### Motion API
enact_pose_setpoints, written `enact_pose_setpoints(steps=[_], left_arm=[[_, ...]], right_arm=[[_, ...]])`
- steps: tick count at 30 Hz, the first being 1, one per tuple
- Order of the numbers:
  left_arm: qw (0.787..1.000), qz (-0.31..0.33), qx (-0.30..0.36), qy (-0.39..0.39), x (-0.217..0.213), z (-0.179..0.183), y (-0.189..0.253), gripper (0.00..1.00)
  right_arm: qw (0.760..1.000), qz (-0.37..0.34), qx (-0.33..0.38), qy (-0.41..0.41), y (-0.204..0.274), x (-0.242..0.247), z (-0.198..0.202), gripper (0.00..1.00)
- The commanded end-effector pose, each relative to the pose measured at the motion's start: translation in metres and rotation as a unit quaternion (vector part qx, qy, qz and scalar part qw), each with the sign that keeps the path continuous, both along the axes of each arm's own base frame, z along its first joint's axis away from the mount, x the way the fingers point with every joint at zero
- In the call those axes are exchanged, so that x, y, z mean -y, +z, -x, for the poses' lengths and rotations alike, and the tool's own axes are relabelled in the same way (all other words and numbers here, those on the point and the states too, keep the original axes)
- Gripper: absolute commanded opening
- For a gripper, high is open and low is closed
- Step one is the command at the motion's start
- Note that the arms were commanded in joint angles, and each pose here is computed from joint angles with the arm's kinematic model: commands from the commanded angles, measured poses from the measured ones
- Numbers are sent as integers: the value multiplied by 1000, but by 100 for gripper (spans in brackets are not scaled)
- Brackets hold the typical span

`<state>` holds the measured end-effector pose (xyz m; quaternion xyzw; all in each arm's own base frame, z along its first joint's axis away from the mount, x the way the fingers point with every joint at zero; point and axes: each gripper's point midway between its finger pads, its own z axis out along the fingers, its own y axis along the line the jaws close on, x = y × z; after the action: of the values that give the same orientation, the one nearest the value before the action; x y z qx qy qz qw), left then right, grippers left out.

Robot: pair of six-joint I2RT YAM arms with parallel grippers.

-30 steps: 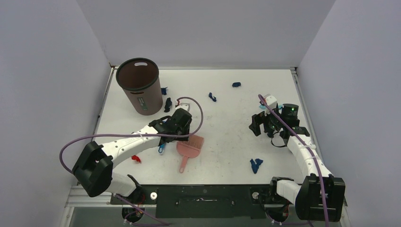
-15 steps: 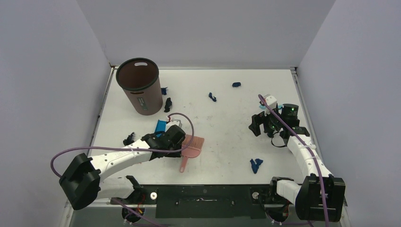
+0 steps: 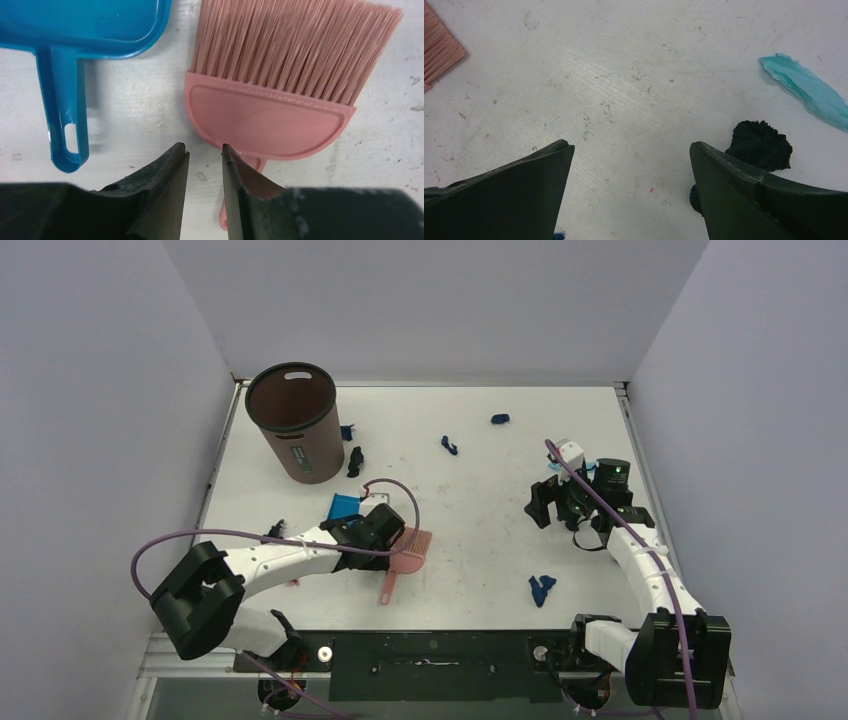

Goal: Sweep away the paper scraps from the table

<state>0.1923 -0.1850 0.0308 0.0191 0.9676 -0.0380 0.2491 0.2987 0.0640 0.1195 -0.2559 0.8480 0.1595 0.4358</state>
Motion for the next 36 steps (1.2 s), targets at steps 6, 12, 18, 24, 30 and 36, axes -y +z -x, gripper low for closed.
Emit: enact_pose_setpoints(steps=[6,12,18,24,30,36], left_arm=[[1000,18,16,7,33,-28,2,27],[996,86,-17,-8,65,-22,6,24],[980,196,-38,-5,112,-23,22,24],[985,169,-1,-34,115,-36,48,34],[989,79,5,-126,81,-14,55,45],[982,-7,-14,-190,52,26,31,52]], right_arm=[[999,-1,42,23,24,-6,-9,90],[999,0,37,24,21,-6,-10,90],[999,0,33,27,19,-6,-9,90],[999,2,37,26,22,-6,-8,90],[999,3,38,27,22,-6,-8,90],[999,3,34,34,21,-7,-8,90]])
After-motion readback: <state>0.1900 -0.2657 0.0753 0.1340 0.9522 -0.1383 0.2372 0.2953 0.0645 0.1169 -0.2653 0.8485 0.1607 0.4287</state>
